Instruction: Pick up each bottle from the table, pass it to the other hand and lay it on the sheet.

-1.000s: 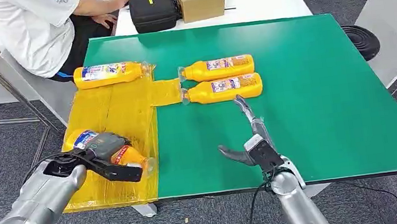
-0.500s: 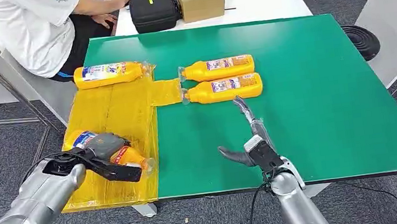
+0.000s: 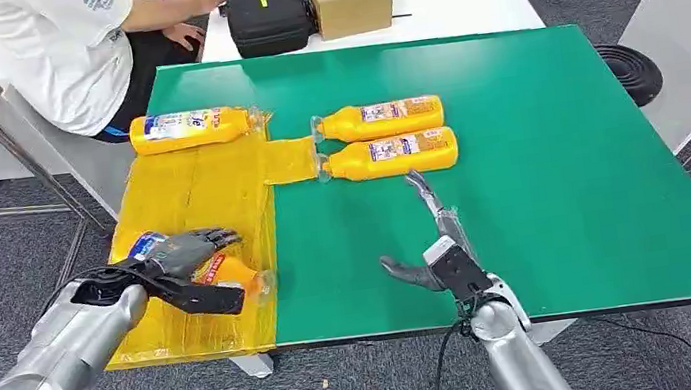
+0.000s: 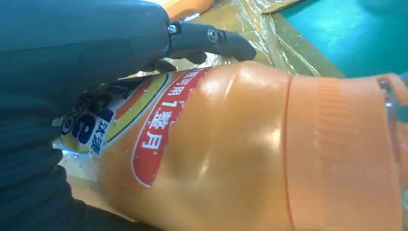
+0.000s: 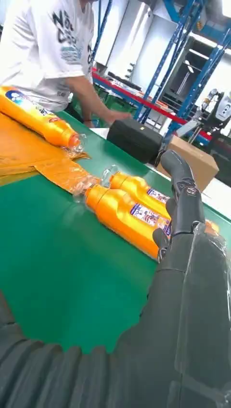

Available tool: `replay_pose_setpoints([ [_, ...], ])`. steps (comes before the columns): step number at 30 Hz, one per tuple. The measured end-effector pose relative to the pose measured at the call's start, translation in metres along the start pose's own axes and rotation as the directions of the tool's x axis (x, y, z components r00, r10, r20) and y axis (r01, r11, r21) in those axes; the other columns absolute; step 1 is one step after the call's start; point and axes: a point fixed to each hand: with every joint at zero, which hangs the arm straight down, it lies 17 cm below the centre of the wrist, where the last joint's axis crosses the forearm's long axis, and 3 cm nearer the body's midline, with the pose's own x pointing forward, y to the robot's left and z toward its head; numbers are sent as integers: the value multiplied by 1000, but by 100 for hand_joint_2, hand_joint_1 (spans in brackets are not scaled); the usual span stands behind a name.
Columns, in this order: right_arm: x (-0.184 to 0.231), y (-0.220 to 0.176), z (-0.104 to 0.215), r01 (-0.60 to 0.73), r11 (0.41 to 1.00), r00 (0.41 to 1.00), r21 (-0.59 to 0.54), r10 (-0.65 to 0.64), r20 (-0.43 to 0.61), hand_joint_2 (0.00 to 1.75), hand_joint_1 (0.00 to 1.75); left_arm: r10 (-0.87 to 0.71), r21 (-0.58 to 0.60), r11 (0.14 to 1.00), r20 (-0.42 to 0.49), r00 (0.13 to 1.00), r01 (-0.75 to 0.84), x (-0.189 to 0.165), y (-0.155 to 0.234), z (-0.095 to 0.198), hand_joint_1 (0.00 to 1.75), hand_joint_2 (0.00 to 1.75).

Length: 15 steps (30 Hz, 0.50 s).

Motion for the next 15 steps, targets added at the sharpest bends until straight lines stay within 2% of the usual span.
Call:
replay_pose_setpoints([
  [15, -1, -1, 0, -5, 1000, 1000, -3, 5, -3, 175, 0, 22, -8, 1000, 4, 1000, -22, 2, -1, -2, 0, 175],
])
